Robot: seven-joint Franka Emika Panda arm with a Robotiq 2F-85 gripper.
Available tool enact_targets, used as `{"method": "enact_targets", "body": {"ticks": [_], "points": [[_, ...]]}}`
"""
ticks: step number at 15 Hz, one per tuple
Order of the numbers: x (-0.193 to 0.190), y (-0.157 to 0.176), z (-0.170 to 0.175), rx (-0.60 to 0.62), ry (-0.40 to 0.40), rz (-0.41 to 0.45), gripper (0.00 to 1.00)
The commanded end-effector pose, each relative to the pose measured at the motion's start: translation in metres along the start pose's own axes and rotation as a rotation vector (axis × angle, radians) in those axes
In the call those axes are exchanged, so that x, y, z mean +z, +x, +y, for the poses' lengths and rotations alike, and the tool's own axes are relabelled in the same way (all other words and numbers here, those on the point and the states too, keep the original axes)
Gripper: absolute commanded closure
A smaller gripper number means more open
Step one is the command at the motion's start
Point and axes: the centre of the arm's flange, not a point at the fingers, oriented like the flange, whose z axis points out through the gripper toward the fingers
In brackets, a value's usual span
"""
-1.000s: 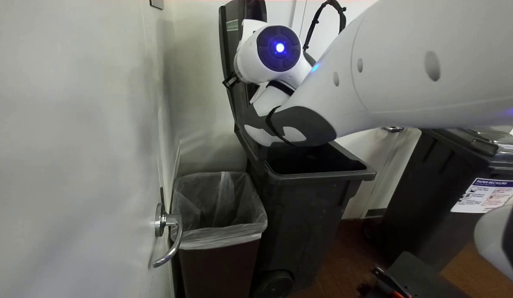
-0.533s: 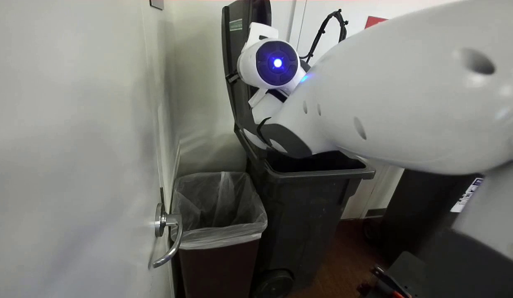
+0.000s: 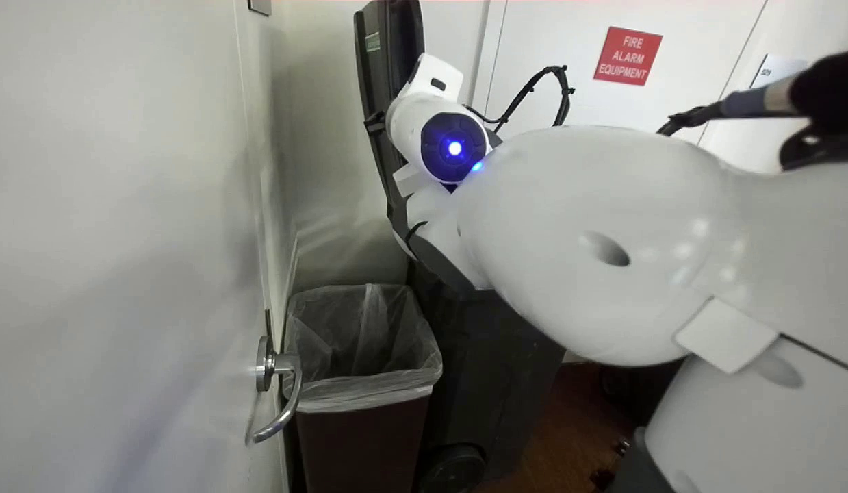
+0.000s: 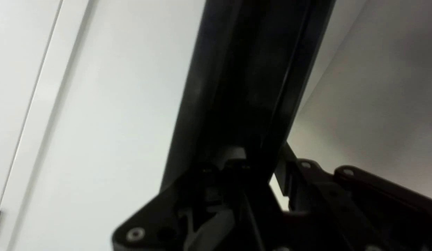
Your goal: Open the black bin on the left
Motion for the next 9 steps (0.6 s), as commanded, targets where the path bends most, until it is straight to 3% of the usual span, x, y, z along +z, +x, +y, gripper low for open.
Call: {"method": "enact_targets", "body": {"ticks": [1,9], "points": [[0.029,-0.011,-0.003,0.039,-0.009,0.039,0.97],[0.03,-0.012,-0.029,0.141,0.007,0.068,0.99]]}}
